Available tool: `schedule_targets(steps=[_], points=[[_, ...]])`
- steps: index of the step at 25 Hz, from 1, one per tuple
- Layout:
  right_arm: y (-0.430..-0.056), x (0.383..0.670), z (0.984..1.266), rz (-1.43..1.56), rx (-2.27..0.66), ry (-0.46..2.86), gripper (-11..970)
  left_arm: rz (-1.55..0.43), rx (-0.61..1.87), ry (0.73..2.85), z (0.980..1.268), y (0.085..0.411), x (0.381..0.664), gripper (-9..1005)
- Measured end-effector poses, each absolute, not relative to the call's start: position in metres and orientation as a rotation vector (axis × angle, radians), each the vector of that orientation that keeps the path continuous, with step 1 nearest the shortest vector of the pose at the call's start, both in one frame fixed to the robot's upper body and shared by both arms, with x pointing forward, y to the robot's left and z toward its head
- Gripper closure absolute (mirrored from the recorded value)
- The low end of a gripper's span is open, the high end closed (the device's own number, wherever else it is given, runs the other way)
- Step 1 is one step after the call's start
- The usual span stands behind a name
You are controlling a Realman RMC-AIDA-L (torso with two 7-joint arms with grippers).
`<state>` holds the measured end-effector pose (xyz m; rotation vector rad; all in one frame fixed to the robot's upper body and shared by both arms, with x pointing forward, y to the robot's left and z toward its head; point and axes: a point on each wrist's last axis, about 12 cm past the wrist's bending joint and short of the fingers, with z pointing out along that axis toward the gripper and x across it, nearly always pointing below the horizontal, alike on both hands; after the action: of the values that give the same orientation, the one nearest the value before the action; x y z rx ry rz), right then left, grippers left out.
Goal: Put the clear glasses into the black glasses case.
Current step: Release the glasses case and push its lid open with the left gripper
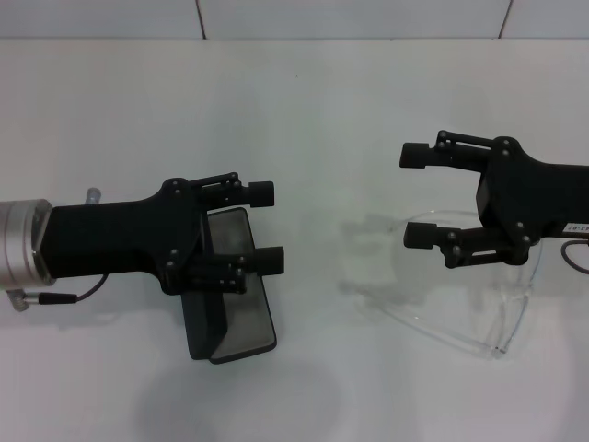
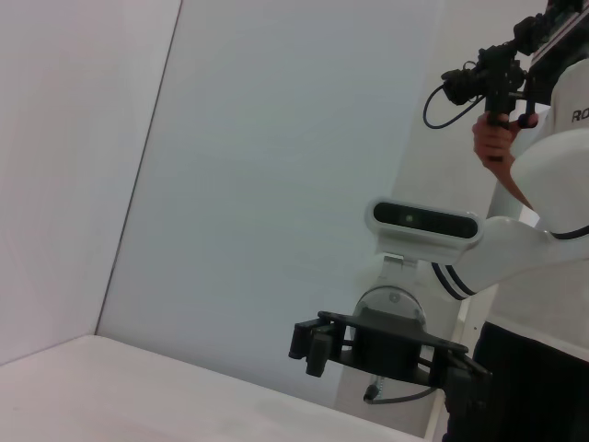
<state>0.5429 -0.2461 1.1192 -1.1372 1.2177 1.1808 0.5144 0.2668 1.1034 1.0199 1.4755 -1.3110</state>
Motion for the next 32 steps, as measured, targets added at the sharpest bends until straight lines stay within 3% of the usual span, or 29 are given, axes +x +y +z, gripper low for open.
schedule_targets(steps=[18, 23, 32], points=[[-0.247, 0.547, 1.119, 1.135, -1.121, 1.227, 117, -1.284, 0.999, 1.501, 1.102, 0.267, 0.518, 144], [-0.260, 0.557, 1.110, 0.981, -0.980, 1.306, 118, -1.287, 0.857, 1.664, 1.107, 0.268, 0.536, 149], [-0.314, 0.553, 1.102, 0.736, -0.730, 1.373, 118, -1.184, 0.564, 2.065, 1.154, 0.265, 0.578, 158]])
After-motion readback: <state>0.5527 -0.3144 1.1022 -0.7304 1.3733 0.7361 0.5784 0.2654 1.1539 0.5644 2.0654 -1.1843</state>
